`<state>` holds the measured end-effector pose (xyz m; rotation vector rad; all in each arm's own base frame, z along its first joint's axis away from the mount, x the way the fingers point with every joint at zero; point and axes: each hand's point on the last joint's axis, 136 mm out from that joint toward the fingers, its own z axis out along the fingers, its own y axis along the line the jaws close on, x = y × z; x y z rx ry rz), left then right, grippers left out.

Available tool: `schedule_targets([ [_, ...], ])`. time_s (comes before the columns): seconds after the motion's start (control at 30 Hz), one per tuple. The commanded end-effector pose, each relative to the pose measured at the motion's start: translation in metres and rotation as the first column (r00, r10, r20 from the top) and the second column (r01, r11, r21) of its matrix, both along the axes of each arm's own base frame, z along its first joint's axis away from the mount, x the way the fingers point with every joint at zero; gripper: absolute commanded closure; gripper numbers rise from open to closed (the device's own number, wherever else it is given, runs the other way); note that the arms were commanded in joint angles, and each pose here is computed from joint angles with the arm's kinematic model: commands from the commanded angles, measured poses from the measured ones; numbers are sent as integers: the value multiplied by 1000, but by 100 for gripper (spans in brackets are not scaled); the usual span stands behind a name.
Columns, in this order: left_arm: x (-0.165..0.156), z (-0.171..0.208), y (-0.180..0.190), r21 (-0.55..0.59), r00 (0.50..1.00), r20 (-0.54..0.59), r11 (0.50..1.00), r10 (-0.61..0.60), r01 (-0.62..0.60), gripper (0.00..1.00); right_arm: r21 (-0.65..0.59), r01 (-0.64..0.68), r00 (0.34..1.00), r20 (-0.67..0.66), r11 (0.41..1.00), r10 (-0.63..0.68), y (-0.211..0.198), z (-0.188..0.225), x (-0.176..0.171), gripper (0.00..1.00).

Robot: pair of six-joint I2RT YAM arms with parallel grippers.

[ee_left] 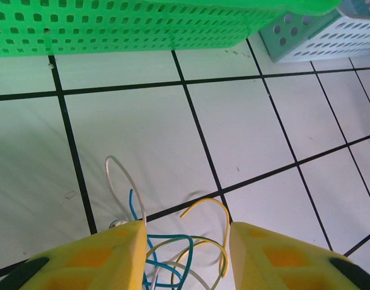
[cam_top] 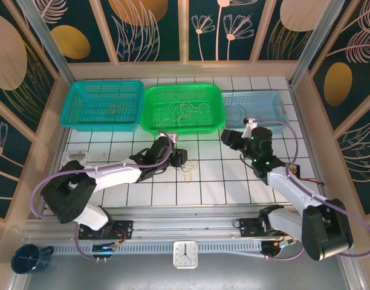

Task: Untangle the cables

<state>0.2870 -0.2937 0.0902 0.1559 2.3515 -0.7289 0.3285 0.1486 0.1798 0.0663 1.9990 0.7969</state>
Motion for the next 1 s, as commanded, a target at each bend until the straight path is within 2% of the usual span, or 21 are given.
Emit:
schedule_targets([
  [0.0, 3, 5, -6, 2, 1000, 12, 1000, -6, 6, 64, 28, -47, 999, 14, 998, 47, 3, 23, -3, 49],
  [0.23, 4, 6, -11, -10, 1000, 10, 1000, -14, 14, 65, 98, -163, 987, 8, 982, 163, 23, 32, -10, 48],
  [0.27, 4, 5, -11, -10, 1000, 9, 1000, -15, 15, 68, 105, -178, 984, 6, 978, 179, 27, 32, -10, 48],
  [0.47, 3, 3, -13, -10, 1000, 1, 1000, -19, 19, 74, 93, -254, 965, -48, 963, 259, 58, 6, -21, 48],
  [0.7, 1, -4, -9, 10, 1000, -11, 1000, -15, 15, 68, 79, -313, 940, -119, 947, 321, 91, -33, -34, 49],
  [0.97, -5, -13, -7, 23, 999, -36, 999, -23, 24, 67, 72, -322, 926, -185, 944, 329, 102, -68, -37, 50],
])
